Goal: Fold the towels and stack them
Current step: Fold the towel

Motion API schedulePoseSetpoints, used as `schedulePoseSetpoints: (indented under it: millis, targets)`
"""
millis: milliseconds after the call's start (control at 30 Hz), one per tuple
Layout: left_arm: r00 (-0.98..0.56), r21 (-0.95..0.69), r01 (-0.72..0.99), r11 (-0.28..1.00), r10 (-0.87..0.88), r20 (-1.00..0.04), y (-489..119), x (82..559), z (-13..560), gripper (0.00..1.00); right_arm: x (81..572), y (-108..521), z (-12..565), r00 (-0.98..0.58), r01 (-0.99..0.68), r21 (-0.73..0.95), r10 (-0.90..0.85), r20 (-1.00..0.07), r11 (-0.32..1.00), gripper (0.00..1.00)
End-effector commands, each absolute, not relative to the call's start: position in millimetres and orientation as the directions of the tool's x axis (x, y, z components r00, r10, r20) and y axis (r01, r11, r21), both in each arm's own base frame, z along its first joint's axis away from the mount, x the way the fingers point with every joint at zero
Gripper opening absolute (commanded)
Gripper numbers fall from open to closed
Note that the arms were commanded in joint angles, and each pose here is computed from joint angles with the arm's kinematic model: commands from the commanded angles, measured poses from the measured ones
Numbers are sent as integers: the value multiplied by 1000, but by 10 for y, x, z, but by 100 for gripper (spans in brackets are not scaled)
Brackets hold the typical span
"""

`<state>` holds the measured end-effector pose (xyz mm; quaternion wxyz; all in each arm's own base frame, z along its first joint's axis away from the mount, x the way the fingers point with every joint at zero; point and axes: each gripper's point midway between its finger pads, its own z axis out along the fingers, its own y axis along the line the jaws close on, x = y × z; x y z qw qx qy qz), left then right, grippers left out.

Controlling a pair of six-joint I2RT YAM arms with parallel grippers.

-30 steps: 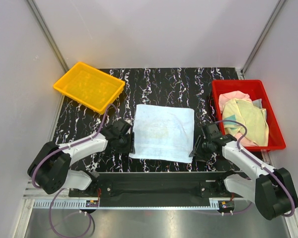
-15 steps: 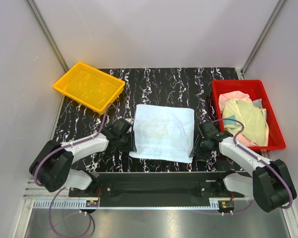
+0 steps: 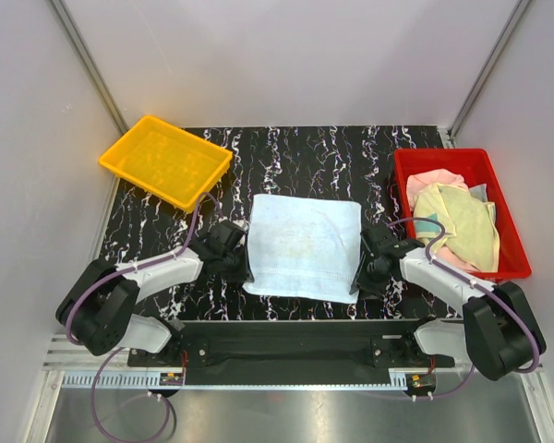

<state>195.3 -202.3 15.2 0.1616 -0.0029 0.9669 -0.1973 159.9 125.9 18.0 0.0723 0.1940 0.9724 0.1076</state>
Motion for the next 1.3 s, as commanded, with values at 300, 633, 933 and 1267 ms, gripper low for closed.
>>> schedulePoseSetpoints:
  millis: [300,633,933,1267]
  targets:
    - [-970,-325,35,945,-46,-239,-1902,1791,-54,0,1734,1343,230,-921,340,201,368,-128,919,41]
    - [-968,-336,29,942,-58,-245,-1923,1811,-9,0,1687,1412,219,-920,340,226,373,-119,913,19]
    - [-957,-337,55,940,-47,-288,-1906,1848,371,0,1754,1348,696,-911,291,258,349,-219,921,0]
    - [-940,-447,91,890,-70,-332,-2001,1749,997,0,1635,1438,1121,-895,246,406,368,-255,880,0]
